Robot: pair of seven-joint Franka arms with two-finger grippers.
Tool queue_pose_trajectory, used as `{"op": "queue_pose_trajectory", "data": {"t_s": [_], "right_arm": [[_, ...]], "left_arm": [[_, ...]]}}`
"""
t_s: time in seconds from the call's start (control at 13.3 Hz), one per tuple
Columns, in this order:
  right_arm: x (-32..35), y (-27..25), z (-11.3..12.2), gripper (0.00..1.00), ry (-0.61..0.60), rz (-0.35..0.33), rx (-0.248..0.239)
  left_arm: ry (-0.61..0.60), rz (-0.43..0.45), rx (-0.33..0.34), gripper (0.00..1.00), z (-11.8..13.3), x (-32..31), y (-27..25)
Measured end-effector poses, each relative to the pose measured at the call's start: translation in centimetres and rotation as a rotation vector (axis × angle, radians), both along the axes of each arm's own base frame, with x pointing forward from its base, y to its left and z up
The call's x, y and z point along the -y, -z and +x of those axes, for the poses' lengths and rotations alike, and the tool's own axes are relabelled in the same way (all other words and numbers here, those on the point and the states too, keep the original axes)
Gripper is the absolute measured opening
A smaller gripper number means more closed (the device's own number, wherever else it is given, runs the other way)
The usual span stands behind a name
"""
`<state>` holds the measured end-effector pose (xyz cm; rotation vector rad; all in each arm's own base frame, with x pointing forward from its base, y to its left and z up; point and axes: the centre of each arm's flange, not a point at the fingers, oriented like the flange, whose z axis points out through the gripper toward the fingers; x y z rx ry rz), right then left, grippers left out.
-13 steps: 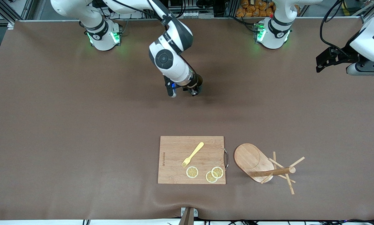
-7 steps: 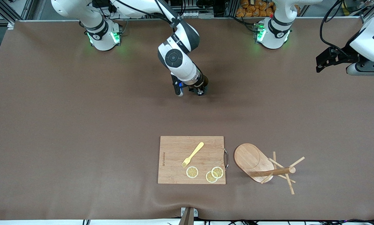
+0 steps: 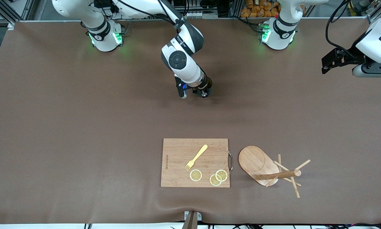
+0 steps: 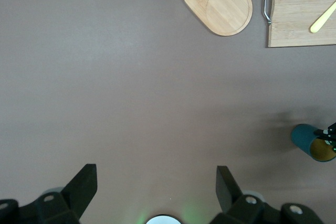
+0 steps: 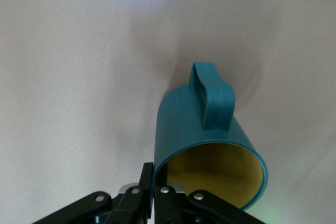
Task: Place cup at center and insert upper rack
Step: 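Lower the mug onto the table and open the right gripper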
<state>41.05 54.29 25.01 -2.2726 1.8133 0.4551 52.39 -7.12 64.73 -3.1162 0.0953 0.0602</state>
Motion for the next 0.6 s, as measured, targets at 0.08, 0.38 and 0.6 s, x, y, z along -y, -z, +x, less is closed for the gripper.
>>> {"op": "queue_pose_trajectory", "data": {"t_s": [0.08, 0.38, 0.6], "right_arm": [[0.0, 0.1, 0.0, 0.07, 0.0, -0.002, -0.001], [-0.3, -0.4, 0.1, 0.33, -0.01, -0.003, -0.015], [-0.8, -1.8, 0.4, 0.64, -0.036, -0.016, -0.059]], "left_arm": [[0.0, 0.0, 0.0, 1.0, 0.0, 0.0, 0.0], [0.0, 0.0, -0.001, 1.0, 0.0, 0.0, 0.0], [0.0, 0.0, -0.001, 1.0, 0.0, 0.0, 0.1]]}}
